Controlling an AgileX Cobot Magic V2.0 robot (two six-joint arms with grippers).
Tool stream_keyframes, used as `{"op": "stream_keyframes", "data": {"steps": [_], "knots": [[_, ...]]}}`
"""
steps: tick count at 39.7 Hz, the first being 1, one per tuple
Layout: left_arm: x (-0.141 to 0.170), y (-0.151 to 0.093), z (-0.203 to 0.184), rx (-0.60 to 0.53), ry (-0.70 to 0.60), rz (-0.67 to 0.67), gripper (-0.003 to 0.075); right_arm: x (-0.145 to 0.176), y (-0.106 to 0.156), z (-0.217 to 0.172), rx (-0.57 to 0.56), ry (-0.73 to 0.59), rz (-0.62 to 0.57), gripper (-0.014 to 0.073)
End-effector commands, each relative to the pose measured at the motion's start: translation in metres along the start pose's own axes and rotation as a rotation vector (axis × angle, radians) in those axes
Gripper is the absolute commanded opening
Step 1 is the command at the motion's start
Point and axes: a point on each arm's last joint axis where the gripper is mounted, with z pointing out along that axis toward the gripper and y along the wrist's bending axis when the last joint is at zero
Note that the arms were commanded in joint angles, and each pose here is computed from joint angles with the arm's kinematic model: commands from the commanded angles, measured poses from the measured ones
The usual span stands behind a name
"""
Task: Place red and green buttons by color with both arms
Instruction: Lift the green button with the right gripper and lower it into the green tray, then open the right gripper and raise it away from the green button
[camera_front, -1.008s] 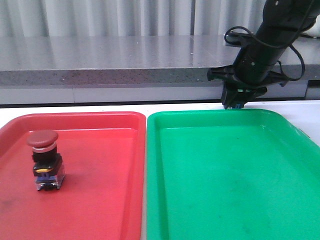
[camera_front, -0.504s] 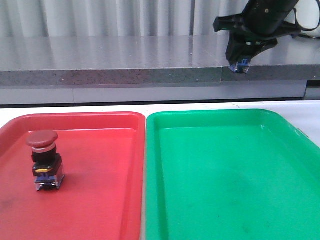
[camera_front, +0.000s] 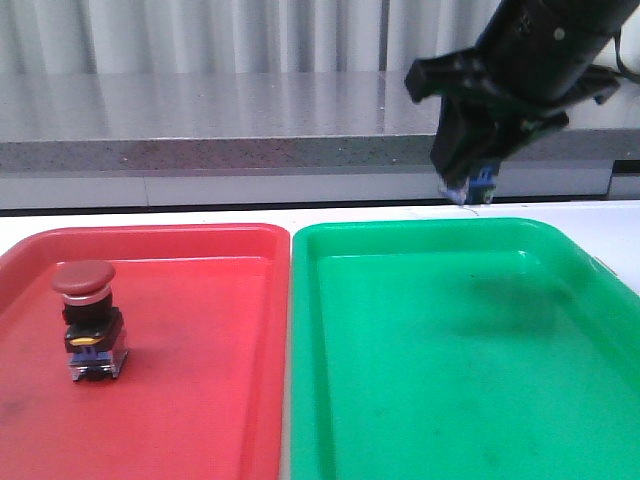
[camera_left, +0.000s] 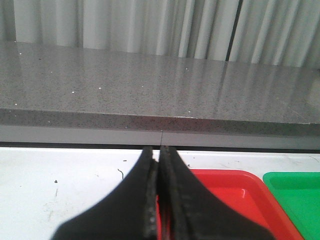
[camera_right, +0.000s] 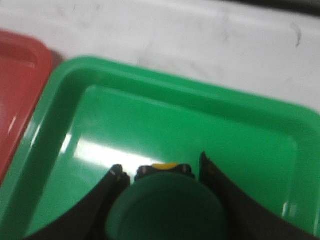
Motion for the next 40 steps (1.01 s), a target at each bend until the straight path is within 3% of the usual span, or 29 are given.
{"op": "stream_keyframes", "data": {"steps": [1, 14, 35, 40], "knots": [[-0.015, -0.002, -0.002, 0.016, -0.098, 0.001, -0.002, 0.007, 0.012, -0.01, -0.023, -0.061, -0.044, 0.0066], [-0.015, -0.002, -0.002, 0.016, -0.098, 0.001, -0.002, 0.048, 0.014, 0.008, -0.028, -0.011, -0.019, 0.0066], [-0.015, -0.002, -0.002, 0.016, -0.098, 0.001, -0.002, 0.059, 0.012, 0.021, -0.019, 0.081, 0.013, 0.0071], [-0.015, -0.002, -0.002, 0.016, -0.098, 0.001, -0.002, 0.06, 0.012, 0.021, -0.017, 0.09, 0.036, 0.0125]]}}
